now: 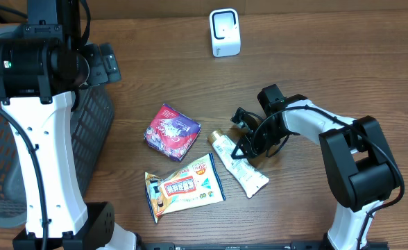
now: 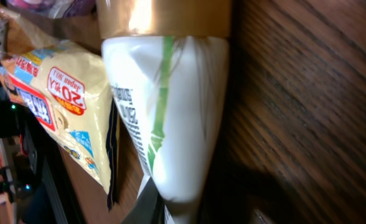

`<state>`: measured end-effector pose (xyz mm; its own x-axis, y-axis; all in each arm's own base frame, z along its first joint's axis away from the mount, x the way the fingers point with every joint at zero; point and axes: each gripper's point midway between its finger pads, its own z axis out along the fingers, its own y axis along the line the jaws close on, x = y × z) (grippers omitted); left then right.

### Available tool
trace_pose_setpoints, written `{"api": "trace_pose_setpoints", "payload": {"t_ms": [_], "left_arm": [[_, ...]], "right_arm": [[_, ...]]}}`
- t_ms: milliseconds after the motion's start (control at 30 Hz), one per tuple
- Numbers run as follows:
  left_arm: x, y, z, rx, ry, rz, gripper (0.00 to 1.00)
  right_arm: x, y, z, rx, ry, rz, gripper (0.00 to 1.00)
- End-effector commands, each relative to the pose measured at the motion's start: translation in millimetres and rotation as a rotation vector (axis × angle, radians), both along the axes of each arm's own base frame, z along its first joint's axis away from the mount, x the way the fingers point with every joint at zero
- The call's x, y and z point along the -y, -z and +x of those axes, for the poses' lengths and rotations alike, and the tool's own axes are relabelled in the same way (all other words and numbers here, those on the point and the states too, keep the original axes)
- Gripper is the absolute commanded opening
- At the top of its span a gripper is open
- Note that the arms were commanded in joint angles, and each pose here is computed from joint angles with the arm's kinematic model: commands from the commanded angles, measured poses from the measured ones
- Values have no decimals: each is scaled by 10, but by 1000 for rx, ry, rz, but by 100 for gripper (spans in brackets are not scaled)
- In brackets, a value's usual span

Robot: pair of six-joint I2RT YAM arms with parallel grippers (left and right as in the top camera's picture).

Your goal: Scan the item barcode

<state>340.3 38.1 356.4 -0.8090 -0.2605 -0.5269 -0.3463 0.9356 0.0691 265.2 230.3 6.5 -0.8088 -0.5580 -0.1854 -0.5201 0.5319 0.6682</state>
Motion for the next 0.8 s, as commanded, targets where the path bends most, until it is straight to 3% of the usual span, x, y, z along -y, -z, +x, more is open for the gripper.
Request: {"api": "trace_pose_setpoints", "payload": {"t_ms": [0, 333, 767], "left_arm": [[38, 45, 20, -19, 40, -14, 100], [43, 48, 29, -18, 41, -17, 100], [42, 50, 28, -20, 41, -16, 99]], "right_arm": [[451, 657, -251, -35, -45, -306, 4], [161, 338, -255, -132, -17, -126, 4], [70, -549, 108, -178, 100, 102, 4]]}}
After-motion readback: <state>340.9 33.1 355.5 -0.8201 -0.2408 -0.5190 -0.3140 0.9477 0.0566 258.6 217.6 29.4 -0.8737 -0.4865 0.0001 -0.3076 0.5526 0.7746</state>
